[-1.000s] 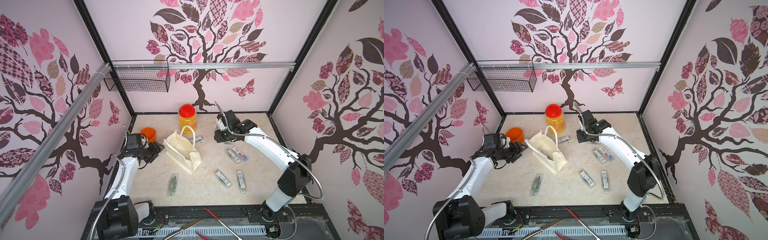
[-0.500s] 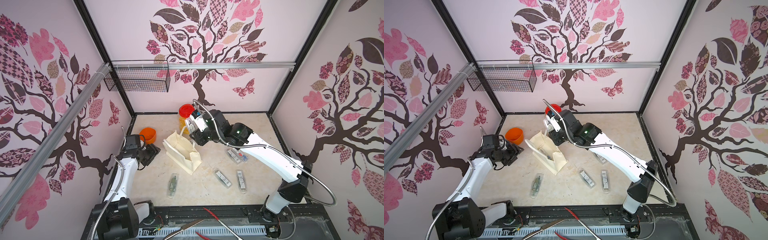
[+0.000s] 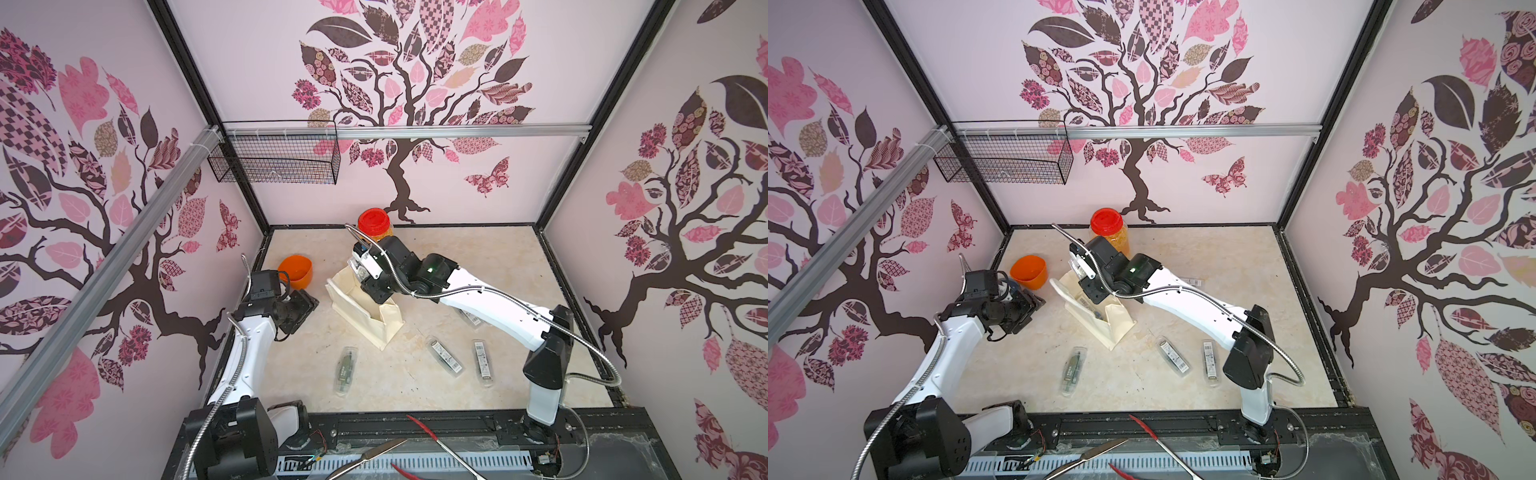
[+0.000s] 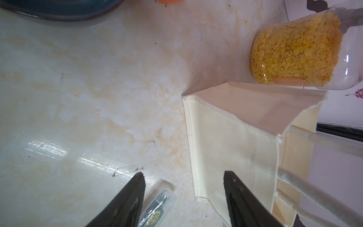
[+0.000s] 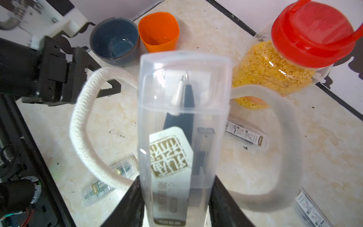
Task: Put the compass set into the canvas bag
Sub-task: Place the compass set in the canvas bag.
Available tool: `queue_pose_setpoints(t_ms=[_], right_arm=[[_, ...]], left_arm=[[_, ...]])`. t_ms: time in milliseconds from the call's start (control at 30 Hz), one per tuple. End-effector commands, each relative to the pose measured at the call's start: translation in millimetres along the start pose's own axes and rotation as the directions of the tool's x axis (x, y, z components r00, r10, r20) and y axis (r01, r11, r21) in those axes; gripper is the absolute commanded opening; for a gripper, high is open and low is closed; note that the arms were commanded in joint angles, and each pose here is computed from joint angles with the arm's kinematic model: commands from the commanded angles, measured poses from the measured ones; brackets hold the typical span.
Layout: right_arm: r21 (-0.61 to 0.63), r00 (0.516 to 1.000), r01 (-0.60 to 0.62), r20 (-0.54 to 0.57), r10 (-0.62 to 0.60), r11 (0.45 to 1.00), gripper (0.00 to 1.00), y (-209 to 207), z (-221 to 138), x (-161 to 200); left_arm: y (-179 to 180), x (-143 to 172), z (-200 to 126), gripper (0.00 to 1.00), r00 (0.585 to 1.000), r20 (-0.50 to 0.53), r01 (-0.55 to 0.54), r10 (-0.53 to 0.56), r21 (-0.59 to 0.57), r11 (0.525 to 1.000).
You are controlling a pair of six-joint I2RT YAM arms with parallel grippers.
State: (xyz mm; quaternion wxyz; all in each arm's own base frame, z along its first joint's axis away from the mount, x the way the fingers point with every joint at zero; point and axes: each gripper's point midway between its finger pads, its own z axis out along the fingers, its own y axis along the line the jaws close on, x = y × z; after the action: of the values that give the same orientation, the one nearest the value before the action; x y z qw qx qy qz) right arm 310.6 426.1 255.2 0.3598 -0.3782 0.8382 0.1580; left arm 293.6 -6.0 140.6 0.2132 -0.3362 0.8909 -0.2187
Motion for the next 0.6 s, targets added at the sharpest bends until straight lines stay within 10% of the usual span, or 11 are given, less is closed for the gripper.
queue_pose_setpoints(t_ms=[0, 567], right_arm=[[0.02, 1.0, 0.023, 0.008, -0.023, 1.0, 0.42, 0.3, 18.2, -7.6], [0.061, 0.991, 0.034, -0.134, -0.026, 0.998, 0.43, -2.7, 80.9, 35.3]], left_arm=[[-8.2, -11.9, -10.5, 0.68, 0.999, 0.043, -0.028, 0.027, 0.009, 1.0], [-8.0, -12.9, -8.5, 0.68, 0.999, 0.039, -0.031, 0.031, 0.005, 0.999]])
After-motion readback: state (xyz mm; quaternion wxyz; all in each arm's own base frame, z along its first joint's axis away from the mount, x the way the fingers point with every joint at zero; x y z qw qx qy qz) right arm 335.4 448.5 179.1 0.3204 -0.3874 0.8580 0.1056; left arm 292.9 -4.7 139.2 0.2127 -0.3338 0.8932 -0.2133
